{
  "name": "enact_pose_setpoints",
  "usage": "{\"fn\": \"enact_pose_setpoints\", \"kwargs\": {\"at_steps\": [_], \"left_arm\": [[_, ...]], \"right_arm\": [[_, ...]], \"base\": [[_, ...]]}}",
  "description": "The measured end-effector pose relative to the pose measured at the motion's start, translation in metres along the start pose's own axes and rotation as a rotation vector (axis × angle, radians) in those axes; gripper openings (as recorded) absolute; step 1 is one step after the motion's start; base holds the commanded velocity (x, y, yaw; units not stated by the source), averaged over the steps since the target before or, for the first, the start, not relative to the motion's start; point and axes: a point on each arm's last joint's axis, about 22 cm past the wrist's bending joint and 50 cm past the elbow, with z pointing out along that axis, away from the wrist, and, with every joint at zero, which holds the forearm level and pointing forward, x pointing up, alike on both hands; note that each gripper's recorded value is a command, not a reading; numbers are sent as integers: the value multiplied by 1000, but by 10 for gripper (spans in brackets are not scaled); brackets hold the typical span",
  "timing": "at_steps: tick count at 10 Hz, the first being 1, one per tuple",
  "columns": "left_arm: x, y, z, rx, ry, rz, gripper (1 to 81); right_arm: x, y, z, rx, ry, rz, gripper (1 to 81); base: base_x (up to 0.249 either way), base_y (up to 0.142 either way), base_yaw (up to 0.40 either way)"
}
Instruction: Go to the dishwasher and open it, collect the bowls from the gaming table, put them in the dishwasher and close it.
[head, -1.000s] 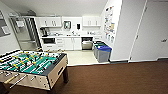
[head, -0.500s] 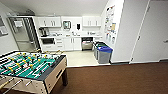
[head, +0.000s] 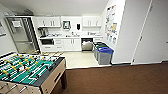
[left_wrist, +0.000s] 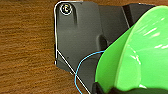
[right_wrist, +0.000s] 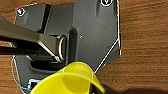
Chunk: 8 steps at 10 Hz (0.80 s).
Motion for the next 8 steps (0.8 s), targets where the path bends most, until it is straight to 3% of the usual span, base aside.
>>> {"fn": "enact_pose_setpoints", "kwargs": {"at_steps": [8], "left_arm": [[0,0,0,0,1,0,10]], "right_arm": [[-1,0,0,0,0,0,10]], "base": [[168,0,0]]}}
